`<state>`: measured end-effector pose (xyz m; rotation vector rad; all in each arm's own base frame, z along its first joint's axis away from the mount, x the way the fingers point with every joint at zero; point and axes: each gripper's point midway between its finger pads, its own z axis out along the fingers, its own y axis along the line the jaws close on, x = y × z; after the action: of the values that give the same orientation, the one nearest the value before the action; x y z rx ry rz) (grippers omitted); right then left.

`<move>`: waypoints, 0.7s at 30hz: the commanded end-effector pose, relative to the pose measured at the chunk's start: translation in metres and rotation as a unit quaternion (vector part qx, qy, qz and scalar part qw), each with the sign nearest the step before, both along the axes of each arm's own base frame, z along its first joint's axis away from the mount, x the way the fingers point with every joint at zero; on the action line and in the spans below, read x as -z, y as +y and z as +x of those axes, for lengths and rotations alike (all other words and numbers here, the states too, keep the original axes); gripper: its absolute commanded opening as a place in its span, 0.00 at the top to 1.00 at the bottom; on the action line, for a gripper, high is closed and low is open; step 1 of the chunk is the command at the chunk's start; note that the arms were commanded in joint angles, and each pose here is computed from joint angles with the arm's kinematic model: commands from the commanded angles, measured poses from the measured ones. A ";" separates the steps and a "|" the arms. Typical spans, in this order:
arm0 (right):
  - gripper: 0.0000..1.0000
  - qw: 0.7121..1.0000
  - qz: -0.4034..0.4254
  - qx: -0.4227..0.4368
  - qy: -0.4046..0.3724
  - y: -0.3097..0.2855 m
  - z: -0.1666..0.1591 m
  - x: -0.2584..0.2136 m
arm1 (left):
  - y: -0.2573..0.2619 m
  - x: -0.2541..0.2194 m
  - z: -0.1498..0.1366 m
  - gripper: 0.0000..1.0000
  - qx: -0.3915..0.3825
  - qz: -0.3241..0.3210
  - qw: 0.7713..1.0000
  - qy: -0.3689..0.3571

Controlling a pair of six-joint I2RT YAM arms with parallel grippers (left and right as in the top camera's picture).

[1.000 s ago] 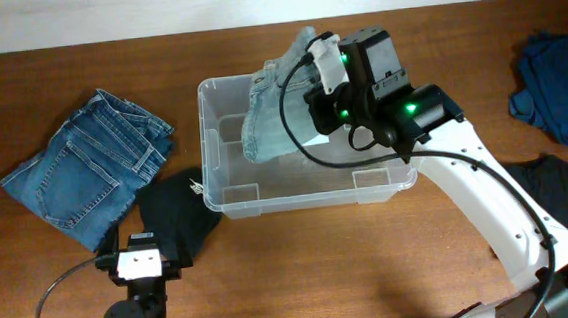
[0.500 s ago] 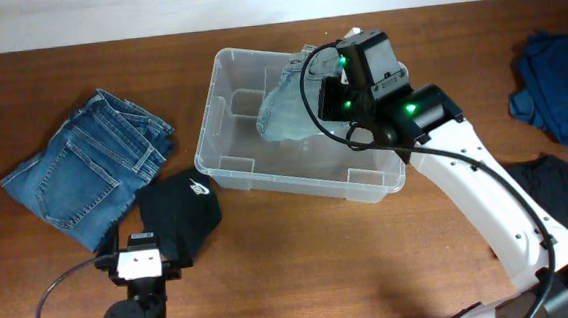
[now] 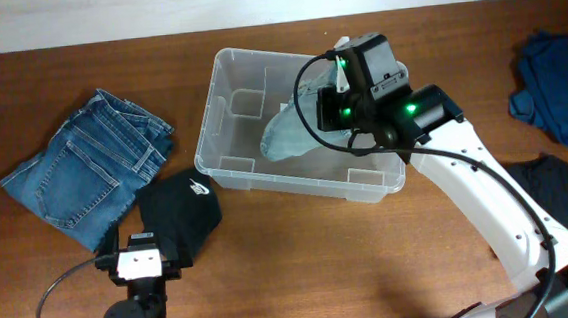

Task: Pack container

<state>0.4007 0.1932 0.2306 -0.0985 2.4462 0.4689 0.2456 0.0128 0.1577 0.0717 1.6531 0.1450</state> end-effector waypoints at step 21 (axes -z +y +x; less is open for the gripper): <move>0.96 0.968 0.057 -0.199 -0.140 0.051 -0.011 -0.073 | -0.001 0.001 0.000 0.00 0.004 0.008 1.000 0.000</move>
<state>0.3975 0.2395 0.2618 -0.5145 2.2422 0.6866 0.2456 0.0128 0.1577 0.0717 1.6531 0.1450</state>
